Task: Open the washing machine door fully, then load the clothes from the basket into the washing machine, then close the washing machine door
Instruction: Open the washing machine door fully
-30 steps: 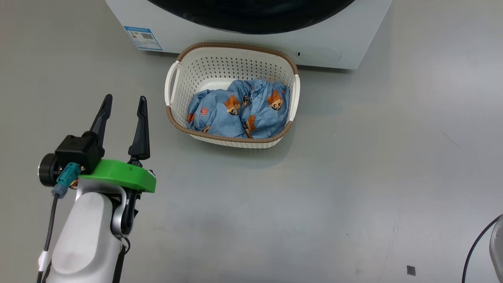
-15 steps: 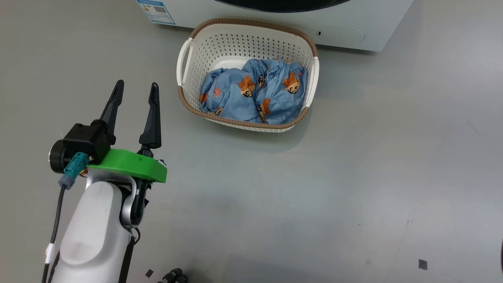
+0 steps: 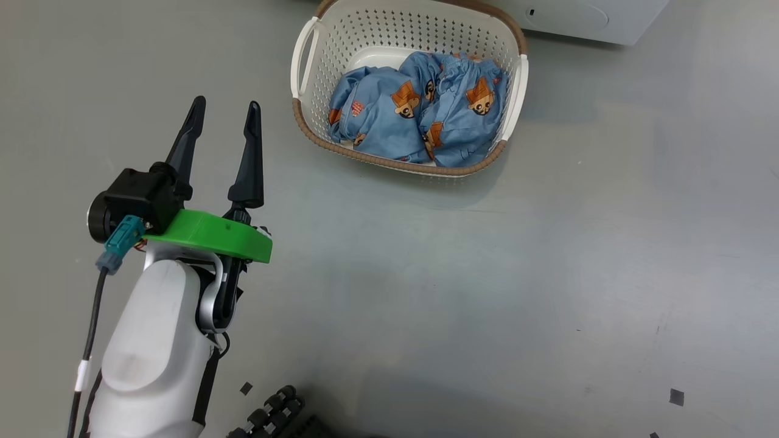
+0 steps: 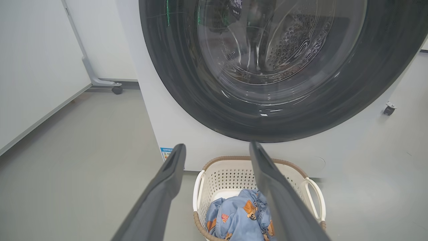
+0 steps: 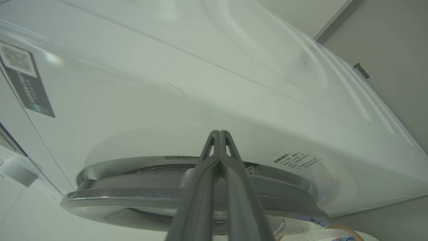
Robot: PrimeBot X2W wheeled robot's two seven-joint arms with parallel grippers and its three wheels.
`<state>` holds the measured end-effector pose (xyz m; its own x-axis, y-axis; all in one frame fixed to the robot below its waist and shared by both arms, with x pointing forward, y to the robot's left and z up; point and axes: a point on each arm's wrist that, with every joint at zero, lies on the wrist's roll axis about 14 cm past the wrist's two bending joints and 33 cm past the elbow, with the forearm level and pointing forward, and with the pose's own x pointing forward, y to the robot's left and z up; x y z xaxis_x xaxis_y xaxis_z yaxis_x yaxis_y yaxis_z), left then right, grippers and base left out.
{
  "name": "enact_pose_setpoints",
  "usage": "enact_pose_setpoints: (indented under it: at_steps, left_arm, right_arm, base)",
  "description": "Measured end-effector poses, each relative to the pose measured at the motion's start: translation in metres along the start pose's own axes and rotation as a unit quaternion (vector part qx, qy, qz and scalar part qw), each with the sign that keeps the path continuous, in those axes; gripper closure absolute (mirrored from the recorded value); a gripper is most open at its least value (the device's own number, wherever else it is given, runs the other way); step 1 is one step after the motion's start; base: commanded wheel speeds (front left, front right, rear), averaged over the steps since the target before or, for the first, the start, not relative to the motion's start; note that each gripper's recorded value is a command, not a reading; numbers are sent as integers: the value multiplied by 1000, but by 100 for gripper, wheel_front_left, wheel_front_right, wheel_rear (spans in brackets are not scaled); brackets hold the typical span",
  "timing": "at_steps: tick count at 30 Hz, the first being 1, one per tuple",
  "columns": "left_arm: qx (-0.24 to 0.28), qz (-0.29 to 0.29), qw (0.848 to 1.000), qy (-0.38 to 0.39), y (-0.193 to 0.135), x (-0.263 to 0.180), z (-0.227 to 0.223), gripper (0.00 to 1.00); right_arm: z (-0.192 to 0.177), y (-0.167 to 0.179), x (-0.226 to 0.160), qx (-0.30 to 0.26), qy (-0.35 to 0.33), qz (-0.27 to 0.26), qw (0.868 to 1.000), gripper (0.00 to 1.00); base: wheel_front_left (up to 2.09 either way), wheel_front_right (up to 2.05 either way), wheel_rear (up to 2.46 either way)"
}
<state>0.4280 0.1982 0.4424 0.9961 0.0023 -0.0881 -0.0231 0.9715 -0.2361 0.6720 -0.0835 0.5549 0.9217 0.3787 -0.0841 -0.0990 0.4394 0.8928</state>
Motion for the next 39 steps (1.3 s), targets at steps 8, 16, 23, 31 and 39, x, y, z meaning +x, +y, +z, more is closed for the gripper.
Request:
enact_pose_setpoints:
  at_steps: [8,16,23,31,39]
  left_arm:
    - [2,10,1000,7,7,3,-5,0]
    - [-2,11,1000,13,6,5,-10,0]
    - [0,20,1000,15,12,4,-11,0]
    - [0,23,1000,15,13,4,-10,0]
    - [0,25,999,20,14,4,-14,0]
  right_arm:
    - [-30,-7,16,0,58,-1,998,100]
    - [-54,-6,29,-12,105,3,994,100]
    - [-76,-8,37,-6,137,3,991,100]
    - [-70,-7,41,-5,128,3,992,100]
    - [-70,-14,44,0,125,-8,992,100]
  base:
    - [0,0,0]
    - [0,0,0]
    - [0,0,0]
    - [0,0,0]
    - [0,0,0]
